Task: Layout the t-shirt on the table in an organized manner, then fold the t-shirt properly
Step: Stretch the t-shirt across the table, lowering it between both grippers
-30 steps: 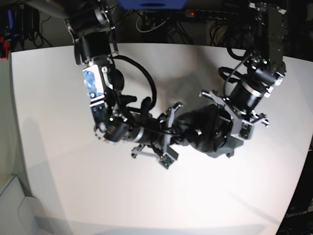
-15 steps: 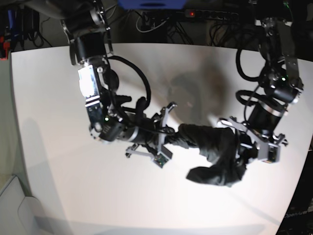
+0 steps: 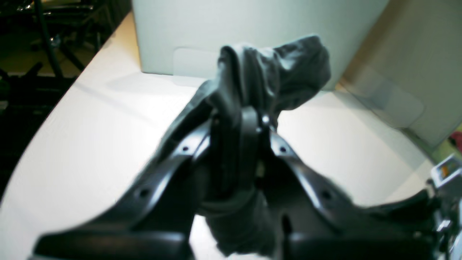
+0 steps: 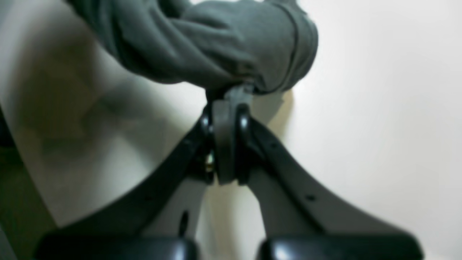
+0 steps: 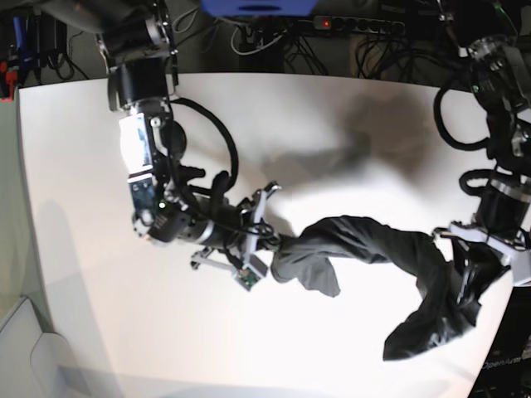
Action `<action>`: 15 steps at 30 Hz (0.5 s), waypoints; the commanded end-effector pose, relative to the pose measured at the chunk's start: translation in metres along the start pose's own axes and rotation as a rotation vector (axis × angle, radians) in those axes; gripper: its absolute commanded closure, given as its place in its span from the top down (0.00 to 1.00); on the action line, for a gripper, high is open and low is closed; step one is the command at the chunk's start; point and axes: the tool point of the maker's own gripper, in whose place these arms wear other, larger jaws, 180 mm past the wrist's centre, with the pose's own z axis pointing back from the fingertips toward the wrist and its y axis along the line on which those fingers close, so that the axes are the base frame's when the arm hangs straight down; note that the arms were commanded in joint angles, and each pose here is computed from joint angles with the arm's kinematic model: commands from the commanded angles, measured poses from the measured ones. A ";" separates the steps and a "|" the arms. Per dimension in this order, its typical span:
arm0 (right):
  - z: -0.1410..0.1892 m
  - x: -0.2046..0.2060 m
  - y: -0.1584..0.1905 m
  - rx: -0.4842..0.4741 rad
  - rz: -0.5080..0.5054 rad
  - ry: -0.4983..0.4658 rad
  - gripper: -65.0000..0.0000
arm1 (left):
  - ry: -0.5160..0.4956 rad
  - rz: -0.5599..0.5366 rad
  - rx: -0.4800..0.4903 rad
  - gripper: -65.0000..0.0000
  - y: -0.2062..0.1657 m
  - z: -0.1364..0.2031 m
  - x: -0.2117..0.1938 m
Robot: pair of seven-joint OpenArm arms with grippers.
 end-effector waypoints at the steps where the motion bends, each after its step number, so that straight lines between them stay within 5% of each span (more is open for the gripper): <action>1: 0.007 0.027 -0.007 -0.014 0.019 -0.074 0.00 | -0.077 -0.016 -0.009 0.01 0.000 0.000 0.022; 15: 0.053 0.075 -0.062 -0.174 0.035 -0.151 0.00 | -0.084 -0.029 0.112 0.01 0.045 0.019 0.029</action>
